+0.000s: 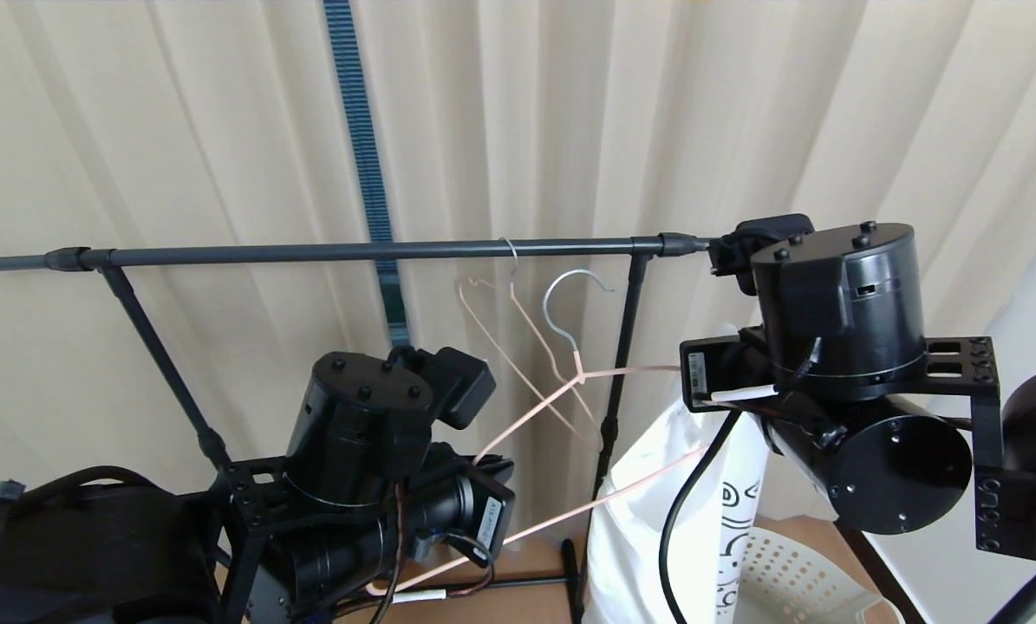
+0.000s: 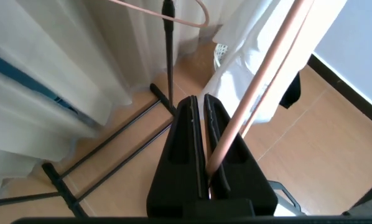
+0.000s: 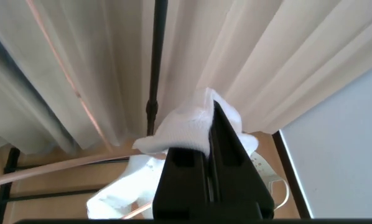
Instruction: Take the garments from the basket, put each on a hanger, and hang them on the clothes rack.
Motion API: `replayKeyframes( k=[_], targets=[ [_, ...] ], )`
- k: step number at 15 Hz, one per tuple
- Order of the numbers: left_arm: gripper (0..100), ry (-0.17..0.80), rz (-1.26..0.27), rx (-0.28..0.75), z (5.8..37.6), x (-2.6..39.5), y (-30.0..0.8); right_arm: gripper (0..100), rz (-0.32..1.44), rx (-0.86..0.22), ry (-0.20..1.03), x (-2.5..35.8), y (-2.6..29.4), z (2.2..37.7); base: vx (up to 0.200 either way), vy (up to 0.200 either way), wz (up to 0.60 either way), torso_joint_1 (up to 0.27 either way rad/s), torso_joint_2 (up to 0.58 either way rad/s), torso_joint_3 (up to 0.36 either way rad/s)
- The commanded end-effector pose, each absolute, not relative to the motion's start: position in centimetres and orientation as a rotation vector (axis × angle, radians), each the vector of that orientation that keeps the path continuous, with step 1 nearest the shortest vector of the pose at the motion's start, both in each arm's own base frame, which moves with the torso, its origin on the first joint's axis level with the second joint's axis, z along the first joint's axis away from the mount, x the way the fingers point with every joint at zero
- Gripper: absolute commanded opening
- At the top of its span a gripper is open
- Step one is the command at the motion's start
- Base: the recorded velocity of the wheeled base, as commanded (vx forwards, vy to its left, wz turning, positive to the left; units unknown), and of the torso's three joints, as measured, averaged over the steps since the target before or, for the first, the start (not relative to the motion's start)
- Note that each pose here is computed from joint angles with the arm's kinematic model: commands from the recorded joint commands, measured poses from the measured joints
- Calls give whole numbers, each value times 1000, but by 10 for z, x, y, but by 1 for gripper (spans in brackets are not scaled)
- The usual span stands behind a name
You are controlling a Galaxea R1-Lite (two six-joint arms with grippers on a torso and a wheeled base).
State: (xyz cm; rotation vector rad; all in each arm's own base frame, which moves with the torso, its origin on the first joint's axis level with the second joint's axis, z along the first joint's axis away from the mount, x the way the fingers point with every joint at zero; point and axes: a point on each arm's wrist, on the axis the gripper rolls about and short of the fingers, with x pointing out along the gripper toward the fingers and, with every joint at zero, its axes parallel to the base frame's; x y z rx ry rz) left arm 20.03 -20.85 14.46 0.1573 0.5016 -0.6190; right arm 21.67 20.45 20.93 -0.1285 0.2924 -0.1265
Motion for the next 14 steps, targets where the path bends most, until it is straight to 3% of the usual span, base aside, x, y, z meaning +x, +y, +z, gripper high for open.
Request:
replayKeyframes(
  k=[1, 5, 8, 14],
  targets=[
    [0, 495, -557, 155, 145, 205, -203, 0, -177, -114, 287, 226, 193, 213, 0, 0, 0, 0, 0, 0],
    [0, 460, -437, 159, 150, 212, -197, 0, -215, -113, 280, 228, 182, 220, 0, 0, 0, 0, 0, 0],
    [0, 426, -374, 154, 155, 216, -199, 0, -281, -214, 276, 226, 180, 220, 0, 0, 0, 0, 0, 0],
    [0, 406, -350, 130, 158, 222, -205, 0, -139, -300, 303, 197, 209, 213, 0, 0, 0, 0, 0, 0]
  ],
)
